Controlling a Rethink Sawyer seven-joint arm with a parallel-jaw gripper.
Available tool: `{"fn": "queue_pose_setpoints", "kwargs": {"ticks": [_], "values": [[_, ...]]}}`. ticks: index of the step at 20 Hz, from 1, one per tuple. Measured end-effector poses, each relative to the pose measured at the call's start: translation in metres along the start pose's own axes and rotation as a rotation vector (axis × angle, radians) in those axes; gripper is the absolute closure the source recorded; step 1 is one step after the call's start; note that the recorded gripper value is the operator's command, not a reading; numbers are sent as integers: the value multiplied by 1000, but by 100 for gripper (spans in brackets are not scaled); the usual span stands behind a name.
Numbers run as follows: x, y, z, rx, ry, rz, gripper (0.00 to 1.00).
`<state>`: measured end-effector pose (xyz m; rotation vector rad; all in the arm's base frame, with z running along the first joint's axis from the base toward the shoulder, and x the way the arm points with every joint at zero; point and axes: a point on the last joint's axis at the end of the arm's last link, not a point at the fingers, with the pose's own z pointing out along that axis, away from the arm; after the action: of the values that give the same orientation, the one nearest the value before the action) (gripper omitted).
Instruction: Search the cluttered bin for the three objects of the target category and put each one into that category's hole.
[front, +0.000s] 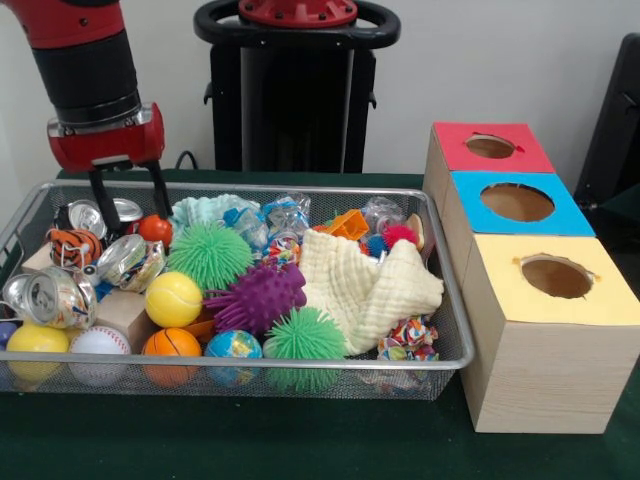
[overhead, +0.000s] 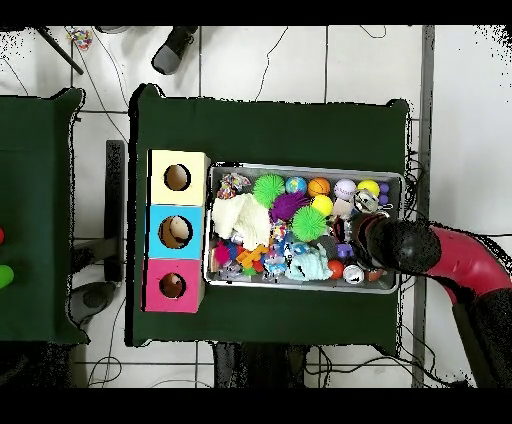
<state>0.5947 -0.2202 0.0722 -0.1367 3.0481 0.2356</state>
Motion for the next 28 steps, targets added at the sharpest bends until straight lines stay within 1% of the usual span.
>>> {"fn": "queue_pose_setpoints", "kwargs": {"ticks": [5, 8, 14, 19, 20, 25, 28], "values": [[6, -4, 7, -16, 6, 16, 0], [12, -12, 9, -26, 7, 37, 0], [19, -25, 8, -29, 3, 63, 0], [19, -33, -2, -18, -7, 79, 0], [15, -35, -10, -8, -16, 82, 0], [5, -38, -33, 19, -40, 89, 0], [-2, -35, -43, 38, -49, 77, 0]]}}
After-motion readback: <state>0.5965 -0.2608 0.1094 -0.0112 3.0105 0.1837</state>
